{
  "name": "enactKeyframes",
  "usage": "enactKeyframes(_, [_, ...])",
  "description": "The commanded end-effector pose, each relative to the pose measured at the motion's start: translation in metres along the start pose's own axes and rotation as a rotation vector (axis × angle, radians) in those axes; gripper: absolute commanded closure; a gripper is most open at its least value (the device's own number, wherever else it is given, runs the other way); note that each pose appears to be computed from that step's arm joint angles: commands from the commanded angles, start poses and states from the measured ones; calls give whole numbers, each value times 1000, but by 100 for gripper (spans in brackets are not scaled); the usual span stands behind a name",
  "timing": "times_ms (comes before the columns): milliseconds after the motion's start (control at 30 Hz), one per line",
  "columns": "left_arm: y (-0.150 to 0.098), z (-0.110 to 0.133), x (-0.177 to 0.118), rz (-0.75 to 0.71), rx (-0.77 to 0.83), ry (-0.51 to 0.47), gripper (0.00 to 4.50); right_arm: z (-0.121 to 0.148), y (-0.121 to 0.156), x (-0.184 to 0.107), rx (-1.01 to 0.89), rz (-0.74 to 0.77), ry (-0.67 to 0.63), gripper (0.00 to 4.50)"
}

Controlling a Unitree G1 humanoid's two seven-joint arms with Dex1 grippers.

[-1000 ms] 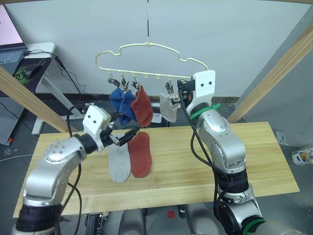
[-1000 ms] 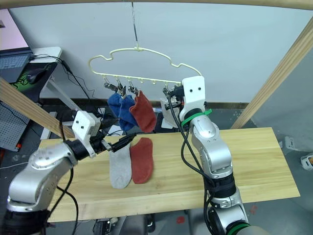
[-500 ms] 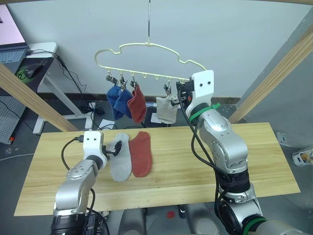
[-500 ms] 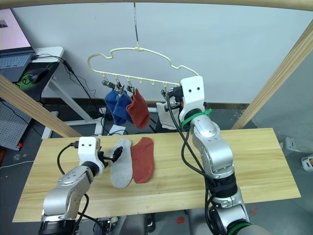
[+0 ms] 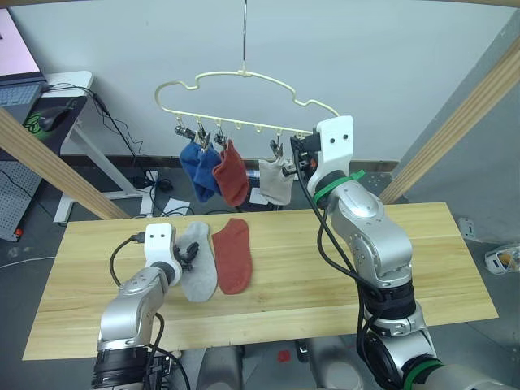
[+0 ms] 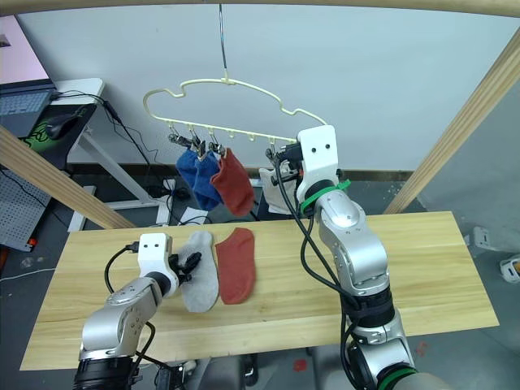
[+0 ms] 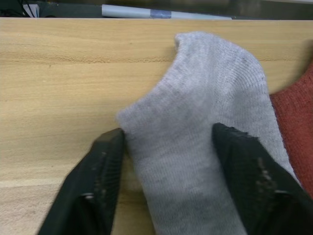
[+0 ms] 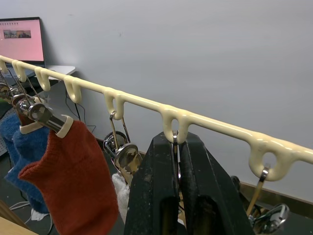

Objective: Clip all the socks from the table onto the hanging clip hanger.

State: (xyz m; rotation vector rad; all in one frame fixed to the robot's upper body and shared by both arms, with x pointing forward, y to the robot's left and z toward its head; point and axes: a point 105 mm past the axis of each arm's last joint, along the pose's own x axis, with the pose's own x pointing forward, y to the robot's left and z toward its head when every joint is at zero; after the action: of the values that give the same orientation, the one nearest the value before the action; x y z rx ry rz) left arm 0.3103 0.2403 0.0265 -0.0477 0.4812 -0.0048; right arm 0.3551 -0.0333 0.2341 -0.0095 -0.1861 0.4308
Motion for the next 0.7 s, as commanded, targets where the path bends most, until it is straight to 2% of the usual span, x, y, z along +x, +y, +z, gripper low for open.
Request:
enactKeyframes(33, [2, -4, -3, -3, 1, 6, 277, 25, 6, -3, -9, 16, -93, 450])
enactKeyframes(267, [-7, 20, -14, -68, 36, -106, 449, 25, 6, -3, -5, 18, -93, 450])
enactKeyframes(400, [-28, 53, -31, -195, 95, -256, 449, 26, 7, -4, -1, 20, -93, 450])
enactKeyframes(533, [-64, 81, -52, -407, 164, -390, 449, 27, 6, -4, 1, 18, -96, 450])
enactKeyframes(633, [-99, 100, -72, -587, 267, -505, 449, 32, 5, -5, 2, 13, -108, 450])
enactKeyframes(700, [-114, 104, -76, -640, 346, -552, 449, 35, 4, -6, 3, 11, -116, 450])
